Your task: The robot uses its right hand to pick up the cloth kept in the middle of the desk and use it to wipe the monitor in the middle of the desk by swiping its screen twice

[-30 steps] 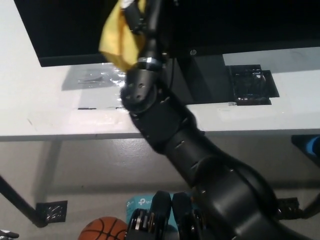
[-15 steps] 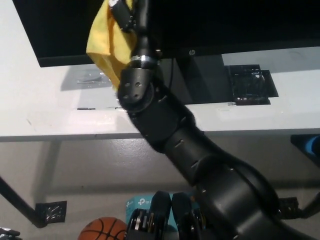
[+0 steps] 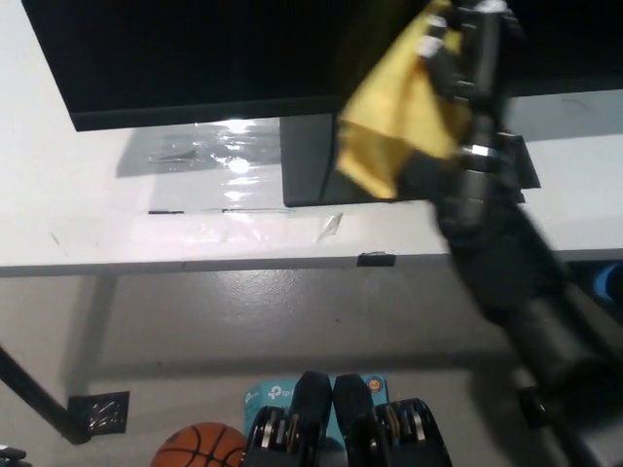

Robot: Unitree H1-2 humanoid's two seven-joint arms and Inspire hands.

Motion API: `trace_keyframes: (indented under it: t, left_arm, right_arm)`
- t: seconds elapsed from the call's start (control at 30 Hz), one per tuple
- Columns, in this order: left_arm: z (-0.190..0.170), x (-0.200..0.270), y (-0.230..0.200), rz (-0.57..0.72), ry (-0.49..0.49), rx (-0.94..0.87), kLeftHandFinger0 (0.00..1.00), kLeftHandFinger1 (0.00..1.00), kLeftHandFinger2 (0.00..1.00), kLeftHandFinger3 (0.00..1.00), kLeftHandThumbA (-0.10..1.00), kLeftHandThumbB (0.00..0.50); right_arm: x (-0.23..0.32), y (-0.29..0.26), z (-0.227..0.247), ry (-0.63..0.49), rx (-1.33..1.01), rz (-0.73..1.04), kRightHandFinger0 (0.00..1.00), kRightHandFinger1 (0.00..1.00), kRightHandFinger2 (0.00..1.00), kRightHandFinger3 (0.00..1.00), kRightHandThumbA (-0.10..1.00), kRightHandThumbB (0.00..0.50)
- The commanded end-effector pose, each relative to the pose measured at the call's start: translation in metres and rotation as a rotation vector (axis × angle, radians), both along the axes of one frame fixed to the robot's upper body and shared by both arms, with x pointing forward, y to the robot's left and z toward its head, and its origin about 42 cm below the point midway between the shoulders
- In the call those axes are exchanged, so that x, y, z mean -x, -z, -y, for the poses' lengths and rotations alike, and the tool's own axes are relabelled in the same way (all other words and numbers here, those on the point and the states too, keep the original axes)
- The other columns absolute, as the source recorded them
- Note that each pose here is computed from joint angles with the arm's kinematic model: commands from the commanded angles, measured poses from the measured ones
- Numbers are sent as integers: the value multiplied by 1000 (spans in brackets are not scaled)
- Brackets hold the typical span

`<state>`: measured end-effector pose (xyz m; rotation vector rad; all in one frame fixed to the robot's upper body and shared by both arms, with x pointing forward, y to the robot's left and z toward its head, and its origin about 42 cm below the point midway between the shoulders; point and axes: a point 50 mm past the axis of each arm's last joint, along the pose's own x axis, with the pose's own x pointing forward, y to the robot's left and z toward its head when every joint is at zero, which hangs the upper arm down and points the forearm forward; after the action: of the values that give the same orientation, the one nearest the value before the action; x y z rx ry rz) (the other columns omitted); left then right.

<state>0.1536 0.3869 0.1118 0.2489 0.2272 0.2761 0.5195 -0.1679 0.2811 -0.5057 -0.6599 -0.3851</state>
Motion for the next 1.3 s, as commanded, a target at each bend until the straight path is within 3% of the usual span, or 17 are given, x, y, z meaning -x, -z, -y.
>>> trace_keyframes:
  t: [0.0,0.07,0.33,0.37,0.53,0.57,0.63,0.7,0.77,0.8,0.83,0.97,1.0,1.13,1.2,1.23,1.27]
  left_arm:
    - [-6,4,-12,38,-5,-30,238,269,401,560,175,31]
    - [-5,5,-12,43,-15,-31,240,266,379,533,208,57]
    - [-6,9,-20,46,-60,-63,154,203,327,482,239,73]
    - [-7,9,-19,35,-63,-69,168,218,342,507,231,71]
    - [-11,9,-26,42,-64,-73,180,225,362,521,230,57]
    - [-11,8,-26,40,-68,-84,176,219,356,516,242,59]
    - [-10,9,-28,52,-64,-78,174,217,344,508,258,63]
    - [-11,7,-29,54,-64,-75,202,236,351,521,278,64]
    - [-11,7,-28,56,-62,-78,205,237,355,528,275,58]
    - [-13,6,-25,55,-65,-80,186,220,347,519,261,56]
    - [-12,6,-26,59,-63,-78,182,217,345,514,260,56]
    - [-12,5,-29,56,-71,-90,191,230,359,523,265,54]
    - [-13,5,-29,59,-70,-88,197,237,366,529,251,45]
    - [-13,5,-27,57,-73,-93,192,234,363,526,268,55]
    - [-12,5,-30,61,-70,-86,198,234,358,518,268,55]
    - [-12,5,-29,59,-70,-84,201,236,360,519,269,55]
    - [-12,5,-29,57,-68,-84,211,245,368,529,269,46]
  right_arm:
    - [1,-20,13,-34,105,35,0,0,279,353,-100,200]
    - [1,-10,28,-11,125,19,0,0,197,283,-100,199]
    - [-11,13,51,70,175,-72,0,0,196,274,-100,198]
    - [-13,20,57,99,202,-112,0,0,218,264,-100,148]
    - [-17,27,51,98,275,-165,0,0,206,134,-100,123]
    - [-16,36,49,87,370,-230,0,0,239,127,-100,175]
    - [-16,46,47,71,440,-290,0,2,296,127,-100,182]
    - [-17,51,44,65,524,-377,0,5,299,117,-100,111]
    - [-15,55,42,47,577,-420,0,38,370,134,-100,85]
    - [-10,63,40,-6,651,-512,0,50,400,268,-100,91]
    - [-7,67,39,-8,683,-524,0,53,399,202,-100,100]
    - [2,69,35,-51,727,-573,0,70,401,246,-100,43]
    - [7,69,34,-65,744,-594,0,121,418,382,-100,2]
    - [24,66,36,-104,769,-642,0,39,257,528,-100,13]
    - [36,60,40,-116,803,-684,152,212,392,832,-87,7]
    - [38,58,41,-122,814,-694,158,217,390,882,-78,1]
    - [46,51,42,-136,816,-786,569,772,1000,1000,387,114]
